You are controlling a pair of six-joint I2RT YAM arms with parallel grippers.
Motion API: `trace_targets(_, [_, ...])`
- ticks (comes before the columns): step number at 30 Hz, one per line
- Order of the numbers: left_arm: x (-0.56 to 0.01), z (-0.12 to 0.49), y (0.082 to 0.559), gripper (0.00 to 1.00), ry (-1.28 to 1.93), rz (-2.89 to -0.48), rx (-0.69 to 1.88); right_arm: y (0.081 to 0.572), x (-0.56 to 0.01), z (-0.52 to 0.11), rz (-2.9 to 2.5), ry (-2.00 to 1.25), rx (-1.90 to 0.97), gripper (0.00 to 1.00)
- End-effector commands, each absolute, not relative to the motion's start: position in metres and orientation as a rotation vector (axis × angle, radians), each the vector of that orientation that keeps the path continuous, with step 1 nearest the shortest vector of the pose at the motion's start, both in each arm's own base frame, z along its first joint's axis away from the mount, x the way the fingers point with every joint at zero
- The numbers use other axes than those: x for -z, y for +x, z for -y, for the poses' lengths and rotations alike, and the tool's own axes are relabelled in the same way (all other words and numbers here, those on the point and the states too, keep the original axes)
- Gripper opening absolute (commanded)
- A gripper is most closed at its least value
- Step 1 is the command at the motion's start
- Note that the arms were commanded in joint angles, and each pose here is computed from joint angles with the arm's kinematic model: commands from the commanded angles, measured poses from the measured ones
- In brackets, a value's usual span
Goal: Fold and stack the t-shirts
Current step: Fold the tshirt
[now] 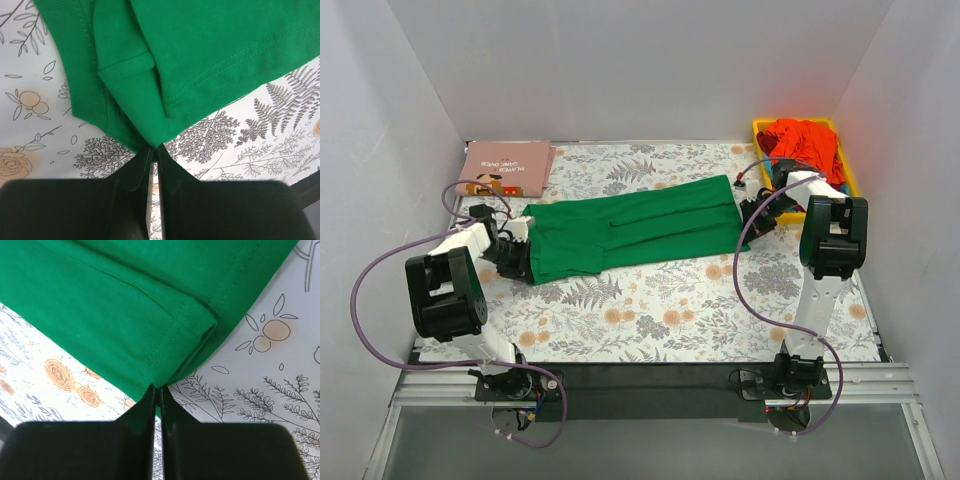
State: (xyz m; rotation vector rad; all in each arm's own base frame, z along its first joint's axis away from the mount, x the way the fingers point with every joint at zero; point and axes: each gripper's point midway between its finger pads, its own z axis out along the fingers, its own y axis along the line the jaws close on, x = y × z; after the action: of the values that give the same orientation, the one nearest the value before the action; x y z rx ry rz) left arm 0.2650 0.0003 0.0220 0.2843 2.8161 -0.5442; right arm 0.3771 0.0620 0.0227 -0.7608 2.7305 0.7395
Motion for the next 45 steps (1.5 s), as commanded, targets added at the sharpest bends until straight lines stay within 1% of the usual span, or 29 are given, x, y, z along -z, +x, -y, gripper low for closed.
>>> trace_targets(1, [-0.023, -0.007, 0.261, 0.01, 0.295, -2.817, 0.509, 0.370, -0.026, -0.059, -2.735, -0.768, -0.723, 0.01])
trace_targets(12, [-0.039, -0.006, 0.223, 0.00, 0.342, -2.845, 0.501, 0.326, -0.036, -0.037, -2.793, -0.842, -0.564, 0.01])
trace_targets(13, [-0.040, -0.007, 0.222, 0.00, 0.344, -2.844, 0.493, 0.325, -0.038, -0.036, -2.793, -0.845, -0.557, 0.16])
trace_targets(14, [-0.042, -0.009, 0.224, 0.05, 0.342, -2.839, 0.475, 0.324, -0.040, -0.035, -2.796, -0.846, -0.546, 0.31])
trace_targets(15, [-0.046, -0.008, 0.226, 0.14, 0.342, -2.823, 0.482, 0.327, -0.048, -0.035, -2.778, -0.841, -0.529, 0.39])
trace_targets(16, [-0.055, -0.008, 0.231, 0.21, 0.342, -2.790, 0.482, 0.334, -0.057, -0.035, -2.749, -0.832, -0.513, 0.49])
trace_targets(17, [-0.061, -0.008, 0.233, 0.26, 0.333, -2.777, 0.491, 0.339, -0.067, -0.041, -2.714, -0.813, -0.539, 0.52])
trace_targets(18, [-0.075, -0.007, 0.244, 0.32, 0.341, -2.730, 0.496, 0.345, -0.083, -0.044, -2.669, -0.793, -0.540, 0.53])
trace_targets(19, [-0.084, -0.006, 0.247, 0.35, 0.348, -2.707, 0.501, 0.354, -0.098, -0.049, -2.621, -0.783, -0.548, 0.53])
trace_targets(20, [-0.092, -0.004, 0.248, 0.36, 0.346, -2.702, 0.518, 0.357, -0.111, -0.060, -2.580, -0.753, -0.609, 0.53])
trace_targets(21, [-0.106, -0.003, 0.258, 0.37, 0.348, -2.663, 0.520, 0.359, -0.122, -0.068, -2.547, -0.755, -0.631, 0.53])
trace_targets(22, [-0.111, 0.000, 0.255, 0.38, 0.350, -2.670, 0.555, 0.363, -0.132, -0.075, -2.513, -0.758, -0.649, 0.51])
trace_targets(25, [-0.122, 0.009, 0.258, 0.38, 0.349, -2.646, 0.630, 0.356, -0.149, -0.122, -2.441, -0.798, -0.815, 0.49])
trace_targets(28, [-0.106, 0.018, 0.246, 0.39, 0.312, -2.695, 0.723, 0.346, -0.152, -0.175, -2.390, -0.827, -0.972, 0.44])
trace_targets(35, [-0.076, 0.045, 0.226, 0.38, 0.327, -2.747, 0.868, 0.319, -0.163, -0.305, -2.172, -0.885, -1.223, 0.45])
trace_targets(36, [-0.072, 0.047, 0.225, 0.38, 0.335, -2.763, 0.858, 0.302, -0.158, -0.329, -2.169, -0.933, -1.259, 0.45])
trace_targets(38, [-0.066, 0.049, 0.229, 0.38, 0.362, -2.762, 0.825, 0.290, -0.154, -0.353, -2.201, -0.923, -1.295, 0.43])
trace_targets(39, [-0.061, 0.048, 0.229, 0.38, 0.360, -2.777, 0.805, 0.275, -0.144, -0.374, -2.209, -0.968, -1.325, 0.43])
trace_targets(42, [-0.049, 0.043, 0.234, 0.34, 0.320, -2.823, 0.780, 0.254, -0.121, -0.403, -2.275, -0.956, -1.342, 0.42])
trace_targets(45, [-0.042, 0.038, 0.240, 0.34, 0.304, -2.849, 0.749, 0.235, -0.099, -0.420, -2.344, -0.949, -1.373, 0.43])
